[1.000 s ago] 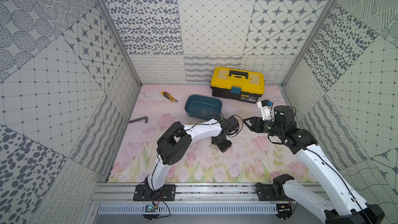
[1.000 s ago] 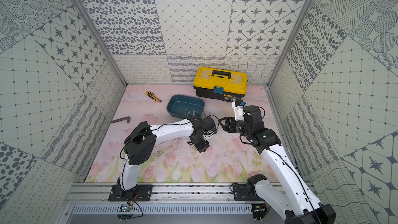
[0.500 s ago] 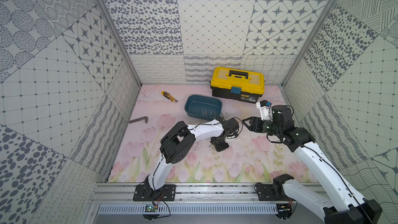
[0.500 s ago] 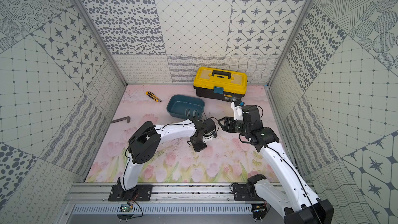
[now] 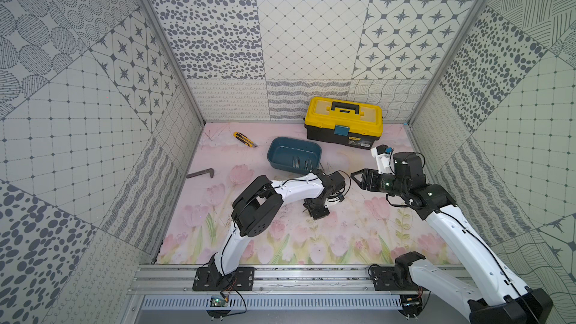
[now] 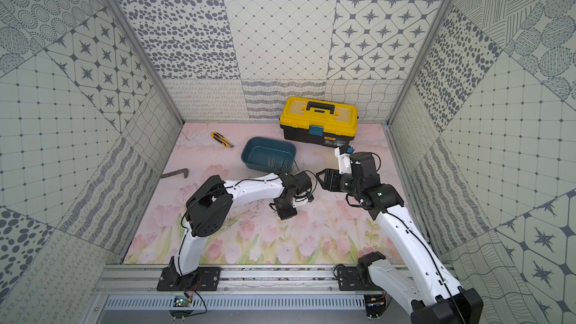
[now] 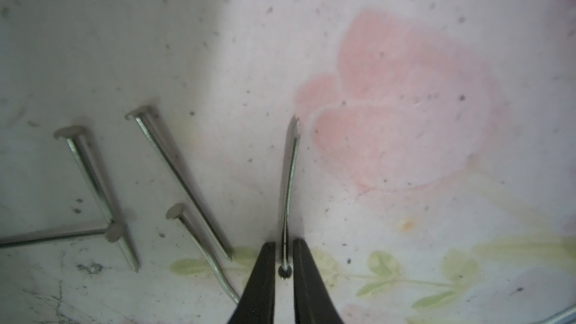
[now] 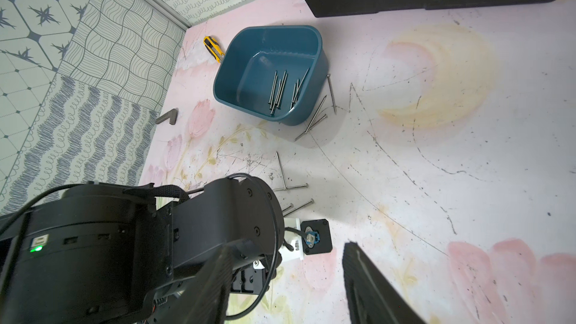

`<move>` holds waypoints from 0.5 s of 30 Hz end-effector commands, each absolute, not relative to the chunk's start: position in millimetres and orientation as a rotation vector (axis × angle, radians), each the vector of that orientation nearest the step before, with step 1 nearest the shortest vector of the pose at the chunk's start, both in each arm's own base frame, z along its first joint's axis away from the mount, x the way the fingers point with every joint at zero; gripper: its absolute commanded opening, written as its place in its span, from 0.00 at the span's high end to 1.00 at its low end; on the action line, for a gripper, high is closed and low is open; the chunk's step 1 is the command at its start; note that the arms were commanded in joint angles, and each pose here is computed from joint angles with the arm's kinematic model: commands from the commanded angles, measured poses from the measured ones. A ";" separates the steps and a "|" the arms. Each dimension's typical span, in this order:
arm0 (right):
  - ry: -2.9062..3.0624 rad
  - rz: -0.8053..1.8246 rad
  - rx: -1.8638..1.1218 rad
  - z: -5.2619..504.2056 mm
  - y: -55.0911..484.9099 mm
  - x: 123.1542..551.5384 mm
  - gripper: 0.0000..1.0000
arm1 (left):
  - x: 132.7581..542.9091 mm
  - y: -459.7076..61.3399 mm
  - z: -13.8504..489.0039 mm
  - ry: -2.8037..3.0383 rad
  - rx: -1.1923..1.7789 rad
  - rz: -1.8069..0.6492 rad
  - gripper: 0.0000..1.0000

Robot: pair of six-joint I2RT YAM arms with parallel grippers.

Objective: Put the nails on the desktop into the storage box
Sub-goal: Pick up the nail from the center of the board.

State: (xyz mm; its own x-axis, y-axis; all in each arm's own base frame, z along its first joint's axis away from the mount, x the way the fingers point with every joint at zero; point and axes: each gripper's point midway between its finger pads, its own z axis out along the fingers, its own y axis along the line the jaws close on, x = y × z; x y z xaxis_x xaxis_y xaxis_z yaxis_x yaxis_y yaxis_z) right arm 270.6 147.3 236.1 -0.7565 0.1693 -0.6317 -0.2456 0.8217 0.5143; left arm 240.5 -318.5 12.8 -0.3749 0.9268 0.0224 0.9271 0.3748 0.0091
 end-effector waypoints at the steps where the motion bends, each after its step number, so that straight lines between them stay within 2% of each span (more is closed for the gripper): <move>1: 2.258 0.759 -0.070 249.8 147.1 279.1 0.36 | 213.0 -287.3 -1.0 -2.460 -1.651 -0.101 0.92; 4: 2.262 0.767 -0.066 250.0 148.3 280.3 0.30 | 211.0 -287.3 -0.2 -2.471 -1.629 -0.094 1.00; 10: 2.249 0.771 -0.069 256.5 149.0 281.7 0.12 | 213.5 -296.3 11.8 -2.552 -1.549 0.009 1.00; 15: 2.216 0.780 -0.075 271.0 150.2 283.9 0.03 | 229.4 -306.9 41.3 -2.692 -1.409 0.194 1.00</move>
State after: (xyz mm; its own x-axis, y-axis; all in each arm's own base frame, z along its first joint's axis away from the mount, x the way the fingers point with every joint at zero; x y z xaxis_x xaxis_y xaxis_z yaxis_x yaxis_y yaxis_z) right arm 276.0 149.2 246.4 -0.7502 0.1729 -0.6382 -0.2502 0.8192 0.5161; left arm 239.1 -311.0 20.1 -0.4571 0.8892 0.0197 0.8884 0.4576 -0.0373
